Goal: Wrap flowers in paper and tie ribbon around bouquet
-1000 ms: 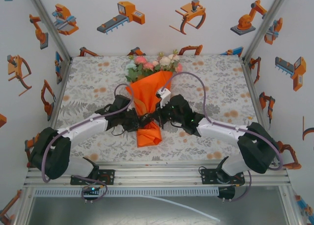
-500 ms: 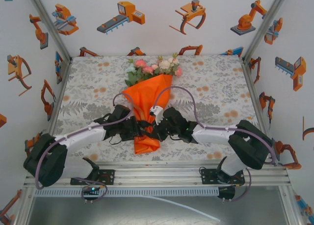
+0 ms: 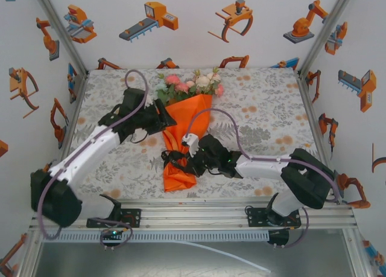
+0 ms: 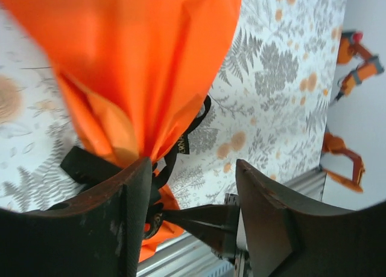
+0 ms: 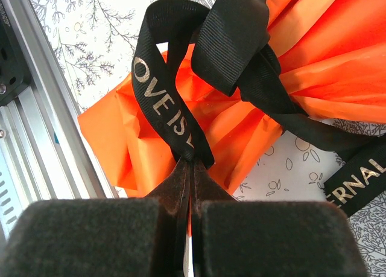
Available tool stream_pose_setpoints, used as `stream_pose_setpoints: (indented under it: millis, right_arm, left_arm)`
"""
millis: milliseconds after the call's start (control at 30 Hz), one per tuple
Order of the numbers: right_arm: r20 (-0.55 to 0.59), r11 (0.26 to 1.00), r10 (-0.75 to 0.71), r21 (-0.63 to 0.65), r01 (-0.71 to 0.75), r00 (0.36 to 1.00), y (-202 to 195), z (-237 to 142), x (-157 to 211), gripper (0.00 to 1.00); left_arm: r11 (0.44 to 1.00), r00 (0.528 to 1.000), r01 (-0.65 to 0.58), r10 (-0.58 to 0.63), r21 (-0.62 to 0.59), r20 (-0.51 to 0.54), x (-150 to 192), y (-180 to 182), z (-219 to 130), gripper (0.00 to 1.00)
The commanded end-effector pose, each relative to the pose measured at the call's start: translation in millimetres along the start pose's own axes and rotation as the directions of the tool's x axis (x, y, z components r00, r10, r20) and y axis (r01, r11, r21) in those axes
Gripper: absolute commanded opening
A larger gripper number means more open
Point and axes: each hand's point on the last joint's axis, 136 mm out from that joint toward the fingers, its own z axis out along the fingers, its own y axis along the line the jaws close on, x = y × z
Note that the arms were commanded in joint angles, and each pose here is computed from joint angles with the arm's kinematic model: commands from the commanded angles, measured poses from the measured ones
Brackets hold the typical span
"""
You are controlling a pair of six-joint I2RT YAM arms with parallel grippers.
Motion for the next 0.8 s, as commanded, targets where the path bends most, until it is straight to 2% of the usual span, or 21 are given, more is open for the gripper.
stream_pose_setpoints:
  millis: [0,167,267,600,767]
  right_arm:
    - [0.033,0.999,-0.037,0.032,0.036,0.999,0,-8,-9,0.00]
    - [0.057,0.996,-0.039,0.077,0.035,0.998,-6,-11,-16,0.00]
    - [0.063,0.996,-0.042,0.083,0.037,0.997,-7,-11,-17,0.00]
    - [0.036,0.997,-0.034,0.068,0.031,0.999,-7,-5,-11,0.00]
    - [0.026,0.997,-0.039,0.071,0.037,0.999,-7,-7,-7,0.00]
  left_arm:
    - [0.999,0.968,-0.038,0.034,-0.011,-0.247,49,9,25,0.59]
    - [0.960,0.915,-0.210,0.127,-0.186,-0.382,87,44,26,0.54]
    - [0.953,0.892,-0.222,0.113,-0.206,-0.437,107,57,21,0.45]
    - [0.933,0.908,-0.190,0.049,-0.307,-0.415,127,91,2,0.16]
    - [0.917,0.928,-0.163,0.016,-0.364,-0.373,135,113,-2,0.10]
